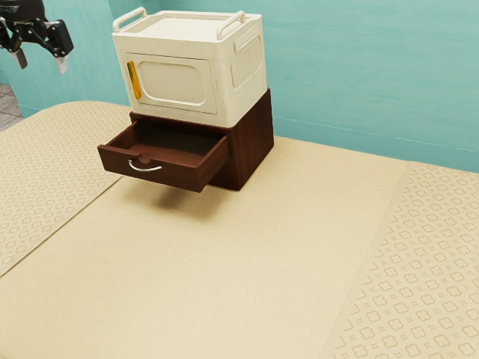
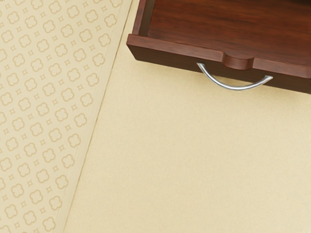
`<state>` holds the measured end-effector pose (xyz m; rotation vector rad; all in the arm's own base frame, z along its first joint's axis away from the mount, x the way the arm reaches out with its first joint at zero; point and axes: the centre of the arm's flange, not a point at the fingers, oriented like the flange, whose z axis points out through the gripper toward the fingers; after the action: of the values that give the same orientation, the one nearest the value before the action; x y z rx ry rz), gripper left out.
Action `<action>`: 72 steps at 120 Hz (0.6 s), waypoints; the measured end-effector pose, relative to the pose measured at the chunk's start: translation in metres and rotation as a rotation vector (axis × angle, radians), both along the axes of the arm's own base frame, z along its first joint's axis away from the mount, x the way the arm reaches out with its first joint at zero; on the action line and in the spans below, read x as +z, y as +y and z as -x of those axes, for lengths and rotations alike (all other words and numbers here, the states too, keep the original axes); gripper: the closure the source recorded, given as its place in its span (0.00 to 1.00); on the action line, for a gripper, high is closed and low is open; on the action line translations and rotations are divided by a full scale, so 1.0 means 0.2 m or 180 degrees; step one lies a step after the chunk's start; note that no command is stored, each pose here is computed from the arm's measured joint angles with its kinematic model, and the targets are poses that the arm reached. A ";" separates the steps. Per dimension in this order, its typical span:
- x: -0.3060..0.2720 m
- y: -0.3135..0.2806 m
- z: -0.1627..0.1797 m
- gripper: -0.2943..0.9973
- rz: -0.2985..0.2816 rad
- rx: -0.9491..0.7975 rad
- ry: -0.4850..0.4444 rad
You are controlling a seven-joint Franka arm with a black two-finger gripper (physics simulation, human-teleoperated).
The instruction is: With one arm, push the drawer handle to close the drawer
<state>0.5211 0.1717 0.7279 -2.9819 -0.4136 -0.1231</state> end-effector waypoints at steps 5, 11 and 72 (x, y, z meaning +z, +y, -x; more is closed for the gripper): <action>0.00 -0.01 0.00 0.24 0.0019 -0.0012 -0.0005; 0.02 0.00 0.01 0.24 0.0068 -0.0006 -0.0046; -1.20 -0.40 0.76 0.24 0.0737 -0.0227 0.0836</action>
<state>0.3696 0.0920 0.4870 -3.1778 -0.3085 0.3285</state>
